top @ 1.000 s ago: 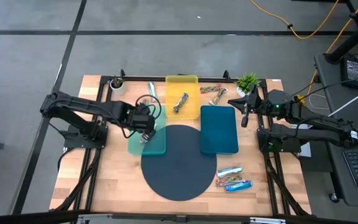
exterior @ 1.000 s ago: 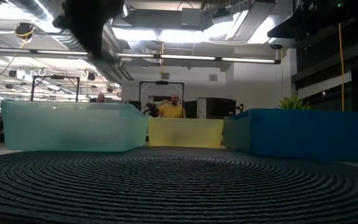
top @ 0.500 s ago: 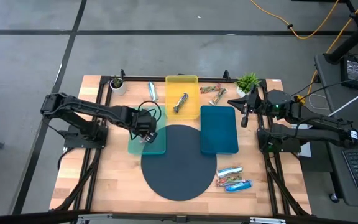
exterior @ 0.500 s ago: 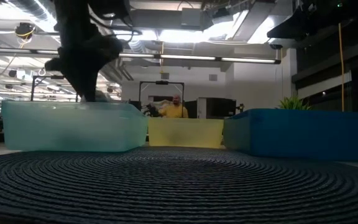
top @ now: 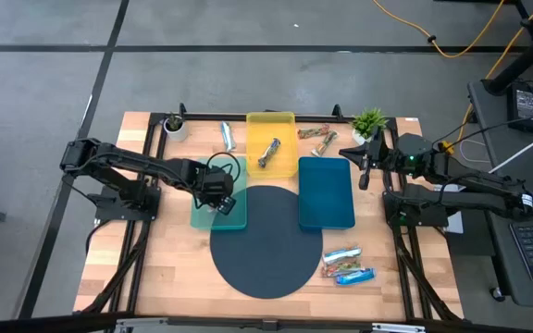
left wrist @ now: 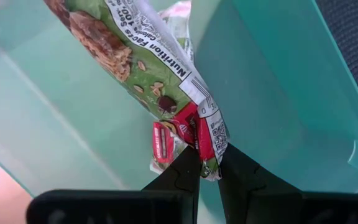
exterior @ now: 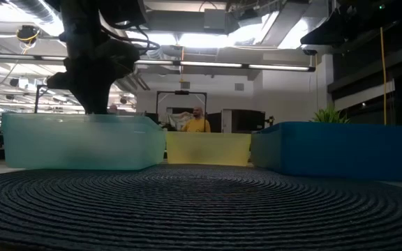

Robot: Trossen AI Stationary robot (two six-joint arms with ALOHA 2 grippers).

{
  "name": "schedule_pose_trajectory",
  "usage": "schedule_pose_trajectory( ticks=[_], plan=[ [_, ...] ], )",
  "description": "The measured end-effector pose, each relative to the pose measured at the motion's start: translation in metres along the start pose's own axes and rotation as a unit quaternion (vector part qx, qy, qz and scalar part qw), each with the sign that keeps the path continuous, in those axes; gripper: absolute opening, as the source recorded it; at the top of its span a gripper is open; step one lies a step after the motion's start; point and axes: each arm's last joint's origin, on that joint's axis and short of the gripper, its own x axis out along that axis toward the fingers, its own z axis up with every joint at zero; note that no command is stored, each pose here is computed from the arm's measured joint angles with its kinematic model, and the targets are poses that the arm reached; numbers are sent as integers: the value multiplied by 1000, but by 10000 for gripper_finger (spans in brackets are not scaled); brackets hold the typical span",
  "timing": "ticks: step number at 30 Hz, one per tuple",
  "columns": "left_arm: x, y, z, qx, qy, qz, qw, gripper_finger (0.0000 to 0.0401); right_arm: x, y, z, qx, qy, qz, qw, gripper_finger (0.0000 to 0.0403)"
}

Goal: Pick and place Granola Bars by type
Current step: Put the red granola bar into the light blue bin

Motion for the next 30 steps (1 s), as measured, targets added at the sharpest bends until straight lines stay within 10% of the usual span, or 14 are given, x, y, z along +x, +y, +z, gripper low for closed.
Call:
schedule_pose_trajectory(
  ticks=[30],
  plan=[
    [34, -1, 5, 48, 41, 53, 997, 49, 0, 0, 0, 11, 0, 0, 1000, 26]
  ],
)
